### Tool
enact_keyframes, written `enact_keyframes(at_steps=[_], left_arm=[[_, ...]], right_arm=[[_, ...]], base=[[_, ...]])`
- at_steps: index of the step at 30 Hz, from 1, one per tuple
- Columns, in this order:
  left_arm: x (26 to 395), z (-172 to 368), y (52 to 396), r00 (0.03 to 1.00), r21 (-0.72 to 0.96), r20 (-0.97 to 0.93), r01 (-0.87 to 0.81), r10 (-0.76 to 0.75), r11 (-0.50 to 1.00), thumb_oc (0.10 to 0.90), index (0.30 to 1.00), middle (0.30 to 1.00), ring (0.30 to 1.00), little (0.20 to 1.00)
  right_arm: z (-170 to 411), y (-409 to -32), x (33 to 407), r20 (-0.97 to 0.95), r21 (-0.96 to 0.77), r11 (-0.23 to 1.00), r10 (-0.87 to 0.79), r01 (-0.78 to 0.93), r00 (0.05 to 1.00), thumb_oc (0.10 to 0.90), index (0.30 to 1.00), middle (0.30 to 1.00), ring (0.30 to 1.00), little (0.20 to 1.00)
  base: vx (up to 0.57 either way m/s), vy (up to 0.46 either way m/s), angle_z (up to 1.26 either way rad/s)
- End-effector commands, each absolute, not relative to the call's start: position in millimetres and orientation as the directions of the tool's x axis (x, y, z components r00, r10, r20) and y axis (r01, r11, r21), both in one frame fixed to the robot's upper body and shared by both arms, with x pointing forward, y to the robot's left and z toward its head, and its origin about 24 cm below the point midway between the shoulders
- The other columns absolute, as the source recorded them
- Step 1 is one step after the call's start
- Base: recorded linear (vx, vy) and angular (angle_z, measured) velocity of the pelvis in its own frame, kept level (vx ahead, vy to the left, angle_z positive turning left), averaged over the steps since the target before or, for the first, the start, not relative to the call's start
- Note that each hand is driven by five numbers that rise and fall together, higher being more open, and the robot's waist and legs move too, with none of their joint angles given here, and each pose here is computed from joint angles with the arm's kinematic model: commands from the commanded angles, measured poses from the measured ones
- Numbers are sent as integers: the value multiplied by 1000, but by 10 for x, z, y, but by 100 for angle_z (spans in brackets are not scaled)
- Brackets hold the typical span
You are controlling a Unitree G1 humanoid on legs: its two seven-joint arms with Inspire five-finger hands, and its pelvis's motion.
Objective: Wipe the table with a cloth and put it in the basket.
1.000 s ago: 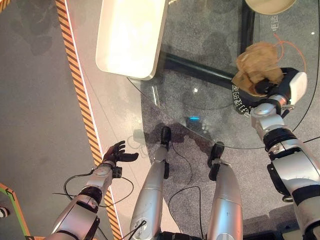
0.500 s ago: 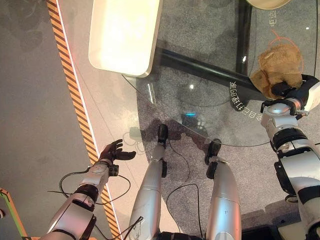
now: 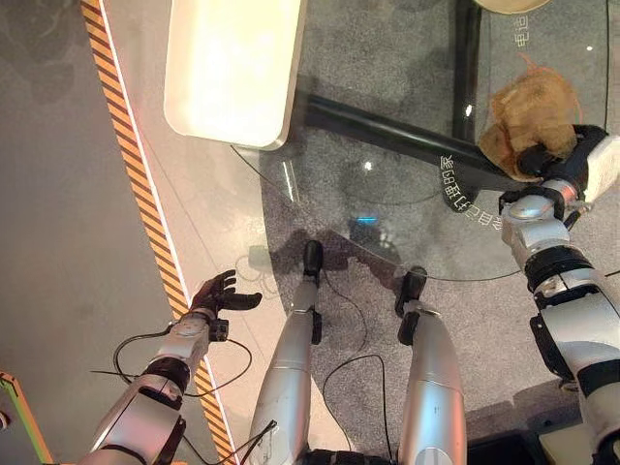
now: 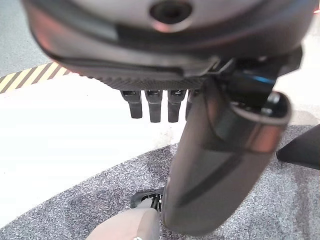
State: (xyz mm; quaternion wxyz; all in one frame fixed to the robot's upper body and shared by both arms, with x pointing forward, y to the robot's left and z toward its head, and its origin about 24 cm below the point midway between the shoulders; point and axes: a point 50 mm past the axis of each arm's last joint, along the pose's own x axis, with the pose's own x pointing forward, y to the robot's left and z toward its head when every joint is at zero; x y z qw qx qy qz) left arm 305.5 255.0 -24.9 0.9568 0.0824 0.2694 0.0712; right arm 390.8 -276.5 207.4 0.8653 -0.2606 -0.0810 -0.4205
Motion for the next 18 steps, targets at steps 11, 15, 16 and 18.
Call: enact_keyframes(at_steps=[11, 15, 16, 18], left_arm=[[3002, -226, 2773, 828, 241, -501, -146, 252, 960, 800, 900, 900, 900, 900], [3017, -228, 2730, 832, 240, -499, -137, 243, 961, 800, 900, 900, 900, 900], [3021, -227, 2728, 833, 240, -498, -135, 241, 961, 800, 900, 900, 900, 900], [3037, -217, 2715, 835, 242, -497, -130, 238, 962, 800, 900, 900, 900, 900]], right_arm=[[2914, -1872, 3953, 732, -578, 437, -96, 689, 675, 100, 300, 300, 300, 200], [2857, -1673, 3963, 709, -636, 422, -11, 647, 705, 100, 300, 300, 300, 200], [2840, -1623, 3967, 698, -656, 416, 15, 630, 716, 100, 300, 300, 300, 200], [2801, -1532, 3976, 676, -686, 411, 54, 601, 735, 100, 300, 300, 300, 200]], base=[[-1, 0, 0], [-3, 4, 4], [0, 0, 0], [0, 0, 0]])
